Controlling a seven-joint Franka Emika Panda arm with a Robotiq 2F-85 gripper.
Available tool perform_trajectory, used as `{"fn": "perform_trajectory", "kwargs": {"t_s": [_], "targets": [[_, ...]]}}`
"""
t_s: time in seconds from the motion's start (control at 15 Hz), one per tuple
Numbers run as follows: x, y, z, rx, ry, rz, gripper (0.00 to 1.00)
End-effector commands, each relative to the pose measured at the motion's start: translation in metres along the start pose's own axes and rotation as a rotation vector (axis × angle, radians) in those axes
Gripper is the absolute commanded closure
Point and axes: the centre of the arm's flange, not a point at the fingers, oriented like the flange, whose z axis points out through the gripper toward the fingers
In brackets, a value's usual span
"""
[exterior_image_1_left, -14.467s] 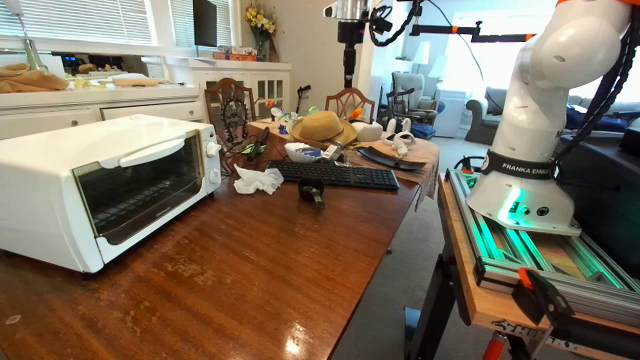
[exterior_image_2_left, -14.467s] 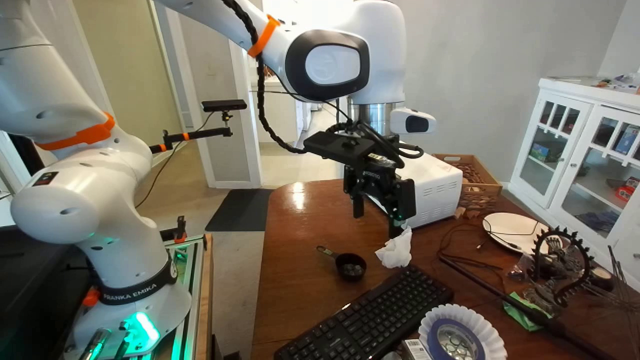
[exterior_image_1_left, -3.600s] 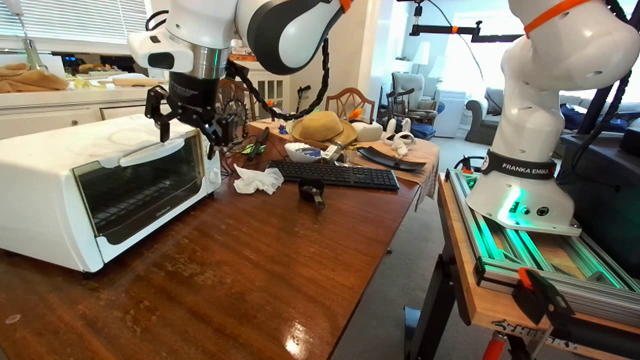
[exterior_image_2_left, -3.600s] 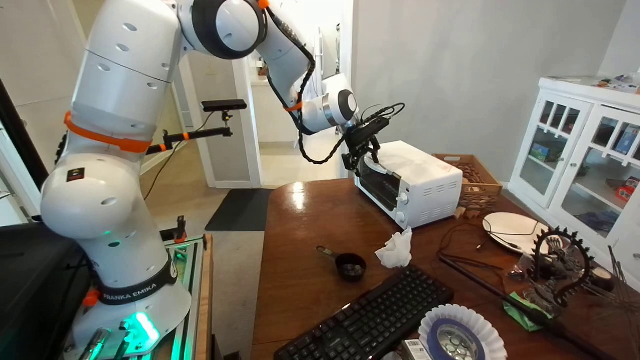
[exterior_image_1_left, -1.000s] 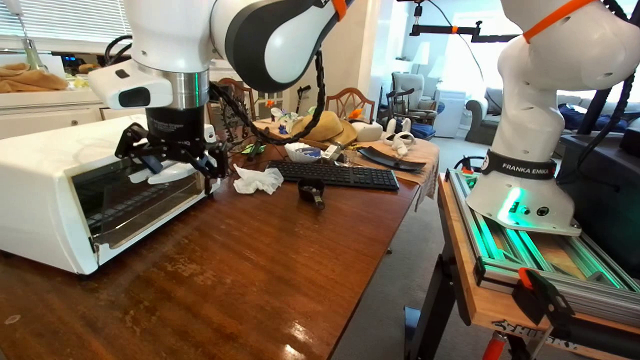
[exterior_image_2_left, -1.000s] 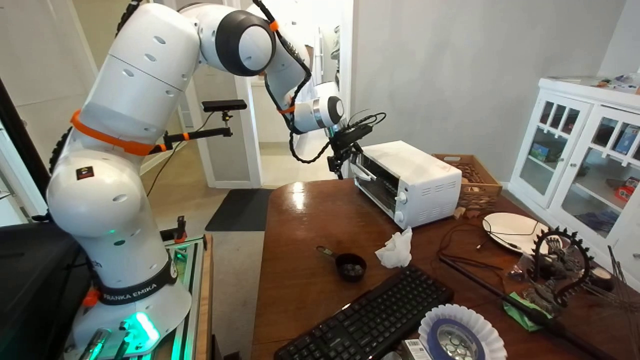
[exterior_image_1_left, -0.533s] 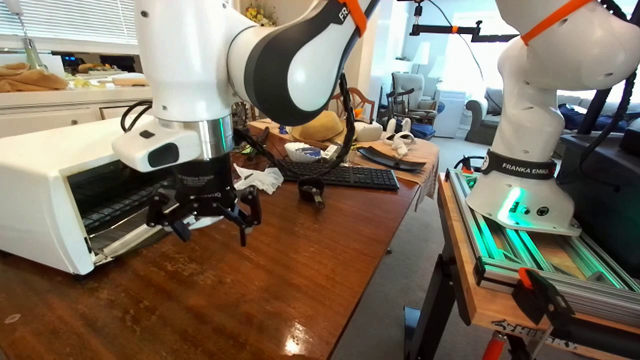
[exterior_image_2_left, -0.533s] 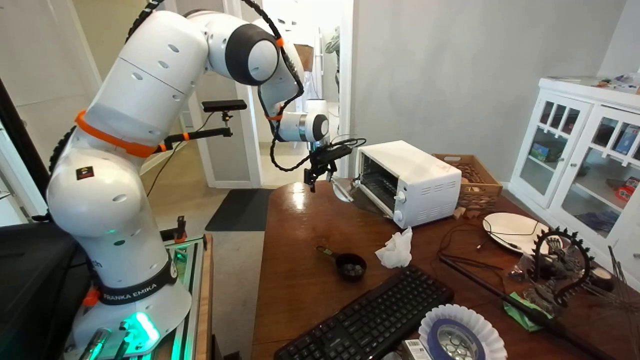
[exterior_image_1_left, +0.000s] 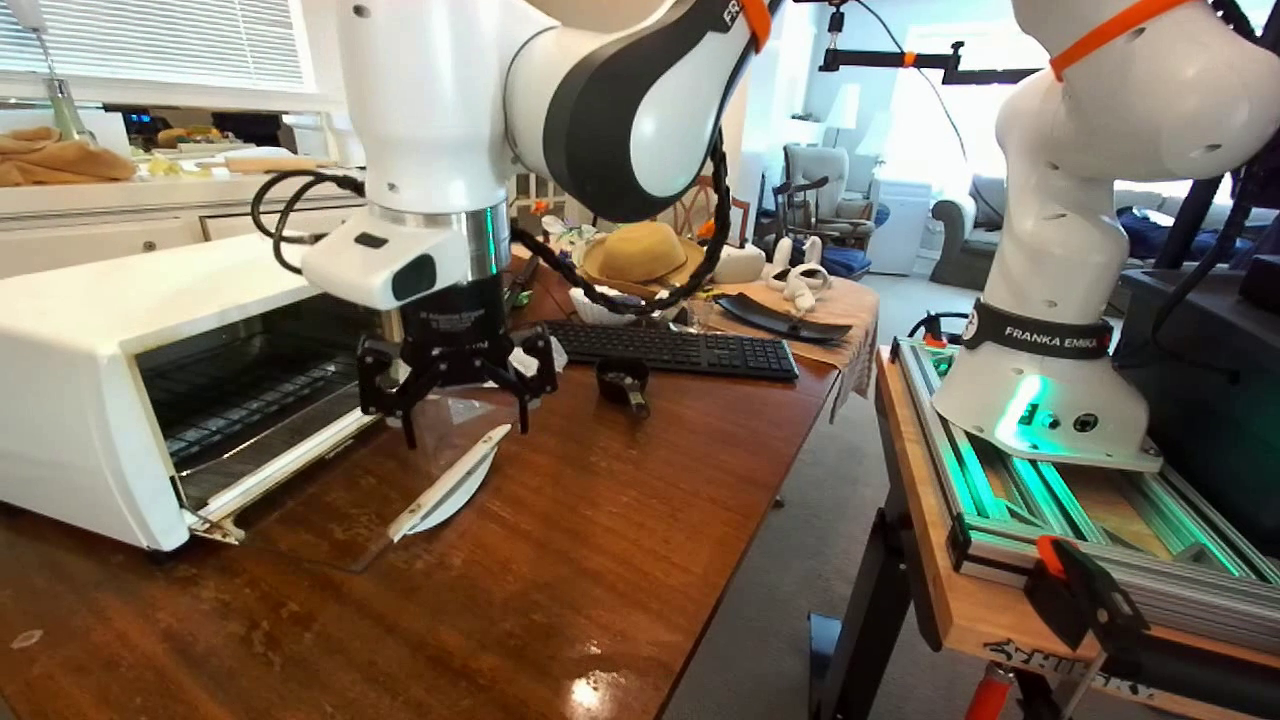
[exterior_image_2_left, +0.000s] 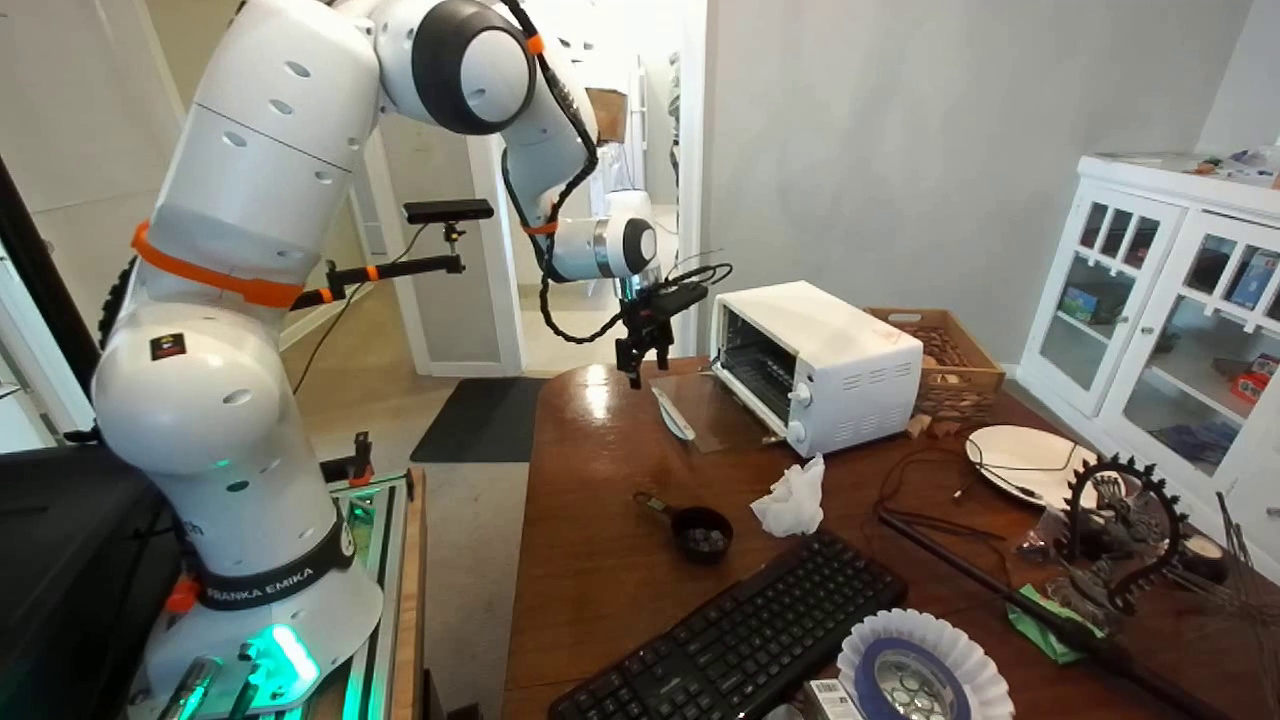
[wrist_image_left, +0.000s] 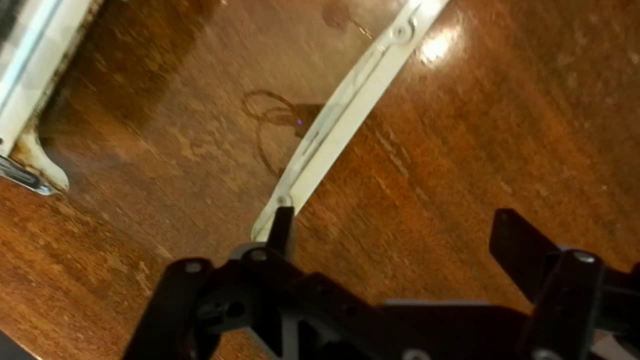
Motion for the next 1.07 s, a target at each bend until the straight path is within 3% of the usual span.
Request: {"fn": "perform_trajectory", "kwargs": {"t_s": [0.0,0.2,0.4,0.6,1.0], "targets": [[-0.049,-0.010,-0.030,-0.027,-0.091,-0.036,0.00],[-0.083,0.000,-0.040,-0.040,-0.143,-0.019,0.00],[-0.100,0.001,-0.036,0.002,-0.141,0.032,0.00],[-0.099,-0.009,-0.020,0.121,-0.214,-0.051,0.00],[-0.079,-0.015,0.006,0.313,-0.282,-0.210,0.00]]}}
